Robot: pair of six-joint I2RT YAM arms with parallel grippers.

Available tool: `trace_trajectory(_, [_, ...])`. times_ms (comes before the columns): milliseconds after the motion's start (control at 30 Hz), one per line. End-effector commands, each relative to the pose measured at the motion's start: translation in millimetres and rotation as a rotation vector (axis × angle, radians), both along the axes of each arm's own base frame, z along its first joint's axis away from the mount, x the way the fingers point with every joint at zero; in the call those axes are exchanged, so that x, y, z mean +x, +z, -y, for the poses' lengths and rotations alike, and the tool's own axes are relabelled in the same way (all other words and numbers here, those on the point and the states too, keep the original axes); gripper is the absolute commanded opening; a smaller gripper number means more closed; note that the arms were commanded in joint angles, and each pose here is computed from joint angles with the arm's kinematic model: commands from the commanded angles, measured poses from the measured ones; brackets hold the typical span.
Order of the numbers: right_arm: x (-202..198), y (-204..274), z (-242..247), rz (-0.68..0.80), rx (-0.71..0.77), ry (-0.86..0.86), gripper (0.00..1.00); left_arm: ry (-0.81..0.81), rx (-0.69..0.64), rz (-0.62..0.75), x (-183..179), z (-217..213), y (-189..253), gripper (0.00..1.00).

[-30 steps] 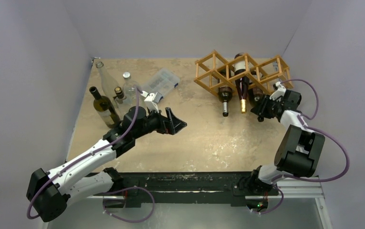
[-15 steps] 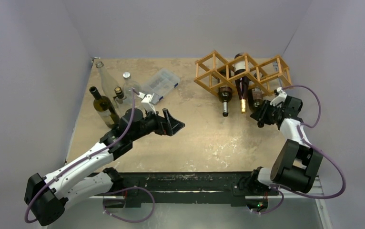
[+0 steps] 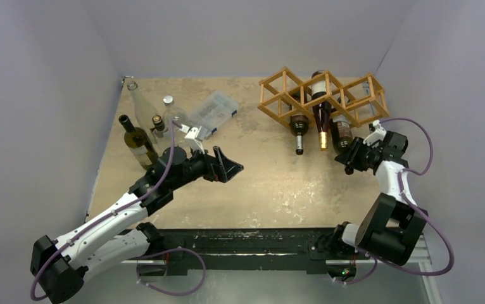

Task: Take the wine bottle off the wine rack
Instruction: Pick up the wine bottle from the wine rack.

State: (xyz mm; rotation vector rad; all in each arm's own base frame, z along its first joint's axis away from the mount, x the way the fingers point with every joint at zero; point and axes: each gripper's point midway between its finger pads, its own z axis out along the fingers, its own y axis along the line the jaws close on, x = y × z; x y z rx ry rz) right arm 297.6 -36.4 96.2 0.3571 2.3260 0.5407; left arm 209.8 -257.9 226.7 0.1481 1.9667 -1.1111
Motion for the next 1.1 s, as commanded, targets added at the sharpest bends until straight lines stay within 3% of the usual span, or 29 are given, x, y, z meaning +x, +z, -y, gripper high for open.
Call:
trace_trajectory(0, [18, 53, 3, 0.183, -0.049, 0.06, 0.0, -0.003, -0.026, 0.037, -1, 0, 9, 1.0])
trace_trajectory(1067, [-11, 85, 16, 0.103, -0.211, 0.134, 0.0, -0.006, -0.048, 0.061, -7, -4, 15, 1.0])
